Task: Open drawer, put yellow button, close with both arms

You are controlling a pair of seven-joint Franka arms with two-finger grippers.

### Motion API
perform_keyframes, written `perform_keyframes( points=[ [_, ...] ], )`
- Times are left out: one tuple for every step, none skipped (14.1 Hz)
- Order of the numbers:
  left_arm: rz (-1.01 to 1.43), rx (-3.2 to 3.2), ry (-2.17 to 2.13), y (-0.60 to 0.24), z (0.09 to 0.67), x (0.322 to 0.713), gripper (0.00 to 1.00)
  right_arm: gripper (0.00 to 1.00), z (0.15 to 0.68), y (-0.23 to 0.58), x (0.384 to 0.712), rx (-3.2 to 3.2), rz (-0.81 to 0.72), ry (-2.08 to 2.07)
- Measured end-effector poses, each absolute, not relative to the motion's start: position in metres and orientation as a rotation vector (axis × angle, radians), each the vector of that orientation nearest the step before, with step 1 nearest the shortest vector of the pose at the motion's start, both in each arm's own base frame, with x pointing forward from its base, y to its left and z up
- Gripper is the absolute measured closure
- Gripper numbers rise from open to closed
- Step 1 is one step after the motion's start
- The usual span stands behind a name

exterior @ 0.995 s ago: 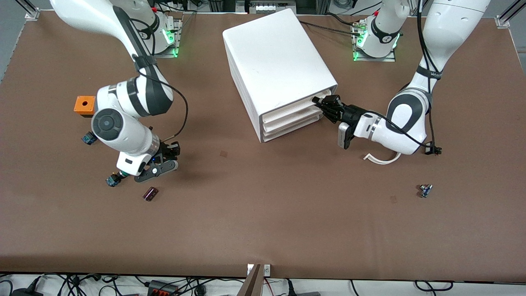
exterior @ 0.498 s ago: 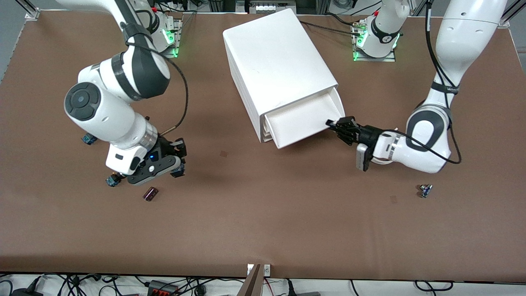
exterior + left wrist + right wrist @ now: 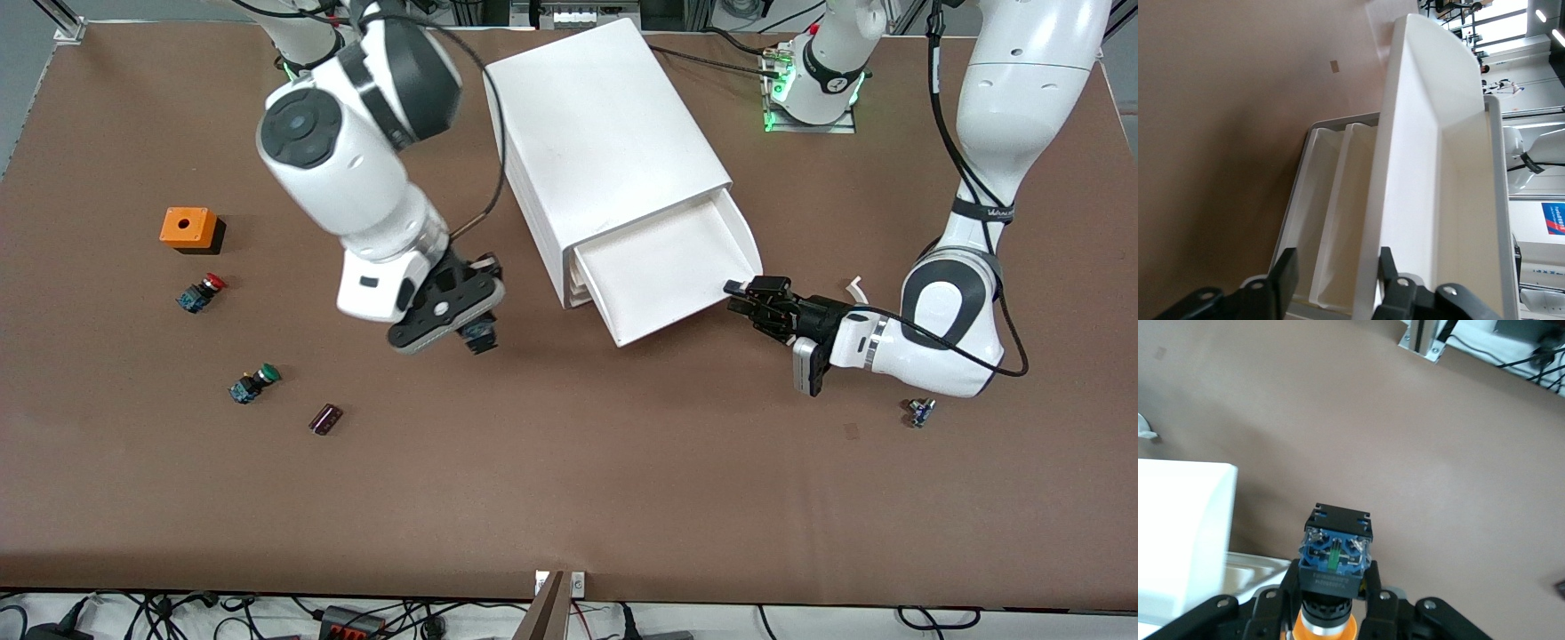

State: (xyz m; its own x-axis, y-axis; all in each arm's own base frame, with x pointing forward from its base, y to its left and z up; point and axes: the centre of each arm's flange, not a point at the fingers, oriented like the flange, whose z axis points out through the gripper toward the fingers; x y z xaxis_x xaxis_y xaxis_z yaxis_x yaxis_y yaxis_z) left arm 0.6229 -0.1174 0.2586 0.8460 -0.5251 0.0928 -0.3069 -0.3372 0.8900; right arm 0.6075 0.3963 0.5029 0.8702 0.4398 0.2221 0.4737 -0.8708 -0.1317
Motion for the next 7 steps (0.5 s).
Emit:
perform_keyframes(
  points=[
    [-0.271, 1.973, -0.605, -0.113, 0.260, 0.624, 0.32, 0.60, 0.501, 0.409, 0.601, -2.864, -0.263, -0.675],
    [-0.297, 2.003, -0.586, -0.109, 0.263, 0.626, 0.23, 0.60, 0.496, 0.424, 0.595, -2.869, -0.249, -0.637],
    [-0.328, 2.036, -0.563, -0.106, 0.270, 0.627, 0.12, 0.60, 0.492, 0.442, 0.587, -2.872, -0.237, -0.596],
    [-0.359, 2.079, -0.540, -0.104, 0.280, 0.629, 0.03, 0.60, 0.489, 0.462, 0.579, -2.872, -0.234, -0.568],
    [-0.387, 2.130, -0.525, -0.101, 0.292, 0.630, 0.00, 0.60, 0.486, 0.482, 0.571, -2.871, -0.238, -0.552],
    [-0.410, 2.187, -0.518, -0.097, 0.307, 0.630, 0.00, 0.60, 0.485, 0.500, 0.562, -2.870, -0.243, -0.541],
    [-0.433, 2.244, -0.514, -0.093, 0.322, 0.631, 0.00, 0.60, 0.482, 0.516, 0.554, -2.866, -0.246, -0.535]
  ],
)
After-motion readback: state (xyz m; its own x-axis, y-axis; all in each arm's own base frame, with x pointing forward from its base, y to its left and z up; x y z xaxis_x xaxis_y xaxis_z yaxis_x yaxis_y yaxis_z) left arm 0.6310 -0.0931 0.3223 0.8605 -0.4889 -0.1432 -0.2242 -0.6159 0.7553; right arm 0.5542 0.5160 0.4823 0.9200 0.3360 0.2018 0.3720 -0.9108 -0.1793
